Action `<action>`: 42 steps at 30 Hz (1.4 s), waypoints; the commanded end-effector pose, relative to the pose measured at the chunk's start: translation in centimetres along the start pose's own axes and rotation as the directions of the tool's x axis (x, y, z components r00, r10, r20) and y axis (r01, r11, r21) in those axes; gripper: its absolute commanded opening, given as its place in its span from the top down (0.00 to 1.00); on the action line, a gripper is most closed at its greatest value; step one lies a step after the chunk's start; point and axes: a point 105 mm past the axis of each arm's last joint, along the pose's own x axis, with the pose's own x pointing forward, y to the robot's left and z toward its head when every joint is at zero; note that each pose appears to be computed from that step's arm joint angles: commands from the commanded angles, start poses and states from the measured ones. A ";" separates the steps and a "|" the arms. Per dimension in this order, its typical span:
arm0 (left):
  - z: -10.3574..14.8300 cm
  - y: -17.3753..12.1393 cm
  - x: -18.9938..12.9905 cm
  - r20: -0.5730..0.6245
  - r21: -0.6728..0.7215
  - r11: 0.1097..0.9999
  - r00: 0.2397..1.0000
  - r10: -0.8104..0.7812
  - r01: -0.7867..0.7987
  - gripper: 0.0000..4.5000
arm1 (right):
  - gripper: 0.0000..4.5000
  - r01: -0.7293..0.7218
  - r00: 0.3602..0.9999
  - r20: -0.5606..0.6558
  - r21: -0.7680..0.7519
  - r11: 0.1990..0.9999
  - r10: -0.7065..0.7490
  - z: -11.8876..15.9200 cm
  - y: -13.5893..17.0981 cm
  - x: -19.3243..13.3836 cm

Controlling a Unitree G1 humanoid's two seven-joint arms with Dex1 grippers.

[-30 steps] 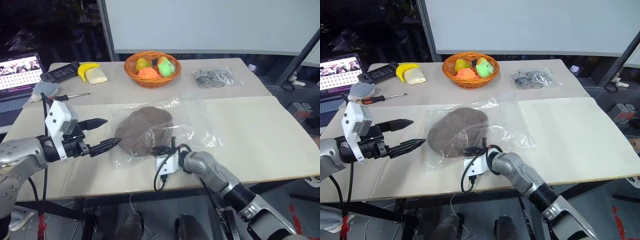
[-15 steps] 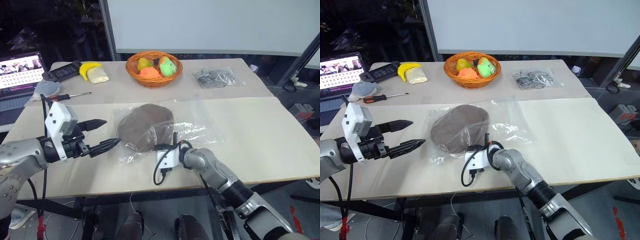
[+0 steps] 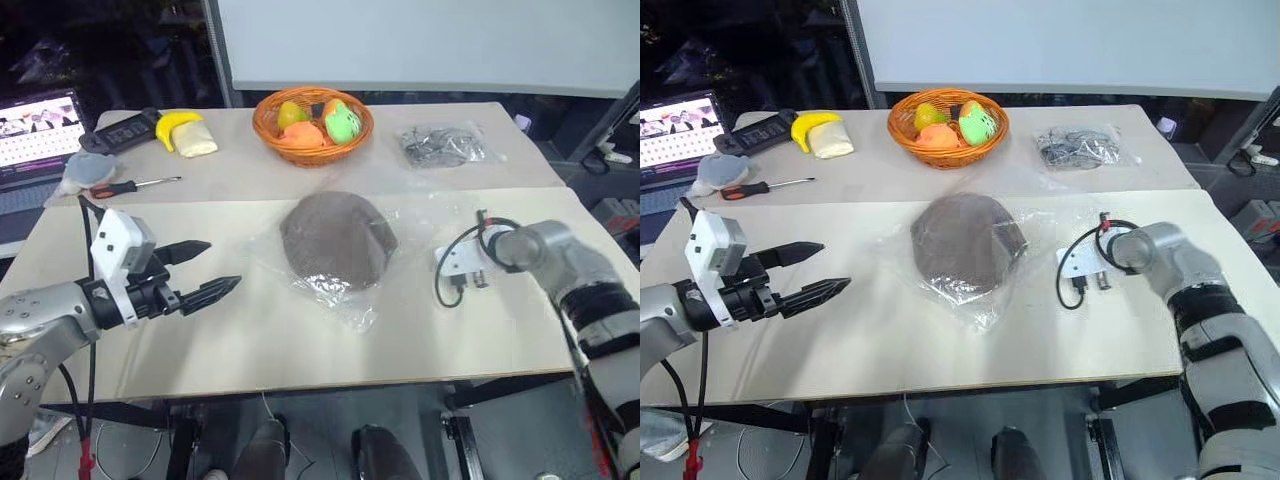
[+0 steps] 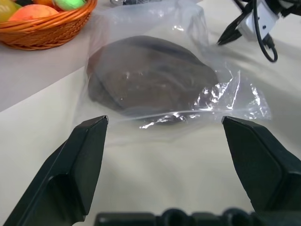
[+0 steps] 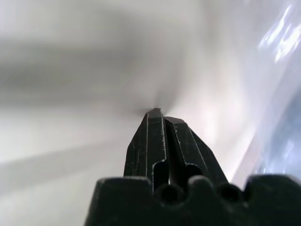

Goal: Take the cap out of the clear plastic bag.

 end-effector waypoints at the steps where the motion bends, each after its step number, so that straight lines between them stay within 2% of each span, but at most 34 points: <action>1: 1.0 -0.4 -0.3 0.037 0.042 0.999 0.999 0.003 -0.005 0.07 | 0.93 0.129 0.986 -0.102 -0.006 0.992 -0.129 -0.9 -2.9 0.2; 4: 1.0 -0.7 -0.3 0.035 0.043 0.999 0.999 0.000 -0.001 0.07 | 0.93 0.165 0.986 -0.033 0.111 0.980 -0.162 0.6 -3.9 0.3; 7: 0.9 -0.9 -0.4 0.031 0.046 0.999 1.000 -0.005 0.004 0.07 | 0.93 0.066 0.983 0.149 0.267 0.962 -0.109 2.8 -3.9 -1.6; 8: 0.9 -0.9 -0.4 0.029 0.047 0.999 1.000 -0.005 0.004 0.07 | 0.93 0.023 0.970 0.225 0.303 0.953 -0.095 3.7 -3.9 -2.7; 10: 0.8 -0.9 -0.5 0.024 0.047 0.999 1.000 -0.004 0.003 0.07 | 0.93 -0.028 0.915 0.369 0.458 0.888 -0.161 5.2 -5.8 -6.0; 12: 0.8 -1.0 -0.5 0.022 0.047 0.999 1.000 -0.004 0.003 0.07 | 0.93 -0.087 0.844 0.496 0.503 0.860 -0.205 6.5 -6.9 -9.4; 15: 0.8 -1.1 -0.4 0.023 0.045 0.999 1.000 -0.008 0.007 0.07 | 0.75 -0.219 0.719 0.661 0.507 0.834 -0.213 8.9 -7.0 -13.1; 17: 0.8 -1.2 -0.2 0.027 0.043 0.999 1.000 -0.013 0.012 0.07 | 0.61 -0.324 0.638 0.748 0.475 0.818 -0.182 11.2 -6.3 -14.4; 19: 0.8 -1.3 0.0 0.030 0.041 0.999 0.999 -0.019 0.017 0.07 | 0.45 -0.397 0.572 0.808 0.424 0.814 -0.141 13.7 -5.4 -15.2; 21: 0.8 -1.4 0.2 0.033 0.040 0.999 0.999 -0.021 0.020 0.07 | 0.30 -0.508 0.467 0.881 0.337 0.793 -0.076 17.8 -3.6 -15.4; 23: 0.8 -1.4 0.4 0.037 0.039 0.999 0.999 -0.022 0.020 0.07 | 0.16 -0.590 0.416 0.909 0.305 0.748 -0.043 20.3 -2.1 -15.2; 25: 0.9 -1.5 0.5 0.039 0.040 0.999 0.999 -0.024 0.022 0.07 | 0.01 -0.613 0.424 0.905 0.312 0.726 -0.030 21.9 -0.8 -14.4; 29: 1.0 -1.5 0.3 0.034 0.038 0.999 0.999 -0.021 0.020 0.07 | 0.01 -0.586 0.497 0.860 0.429 0.688 -0.113 23.9 -0.5 -12.4; 32: 1.1 -1.5 0.3 0.031 0.036 0.999 0.999 -0.021 0.020 0.07 | 0.01 -0.534 0.533 0.828 0.490 0.689 -0.177 24.9 -0.9 -12.1; 36: 1.0 -1.8 0.2 0.020 0.025 0.999 0.999 -0.029 0.028 0.07 | 0.01 -0.401 0.618 0.747 0.569 0.717 -0.247 25.5 -1.4 -11.0; 38: 0.9 -1.9 -0.1 0.005 0.019 0.999 0.999 -0.034 0.034 0.07 | 0.01 -0.216 0.715 0.629 0.614 0.759 -0.306 25.2 -1.8 -9.4; 42: 1.3 -1.7 -0.4 -0.008 0.021 0.999 0.999 -0.035 0.035 0.07 | 0.01 -0.083 0.771 0.518 0.659 0.747 -0.371 24.6 -2.0 -8.0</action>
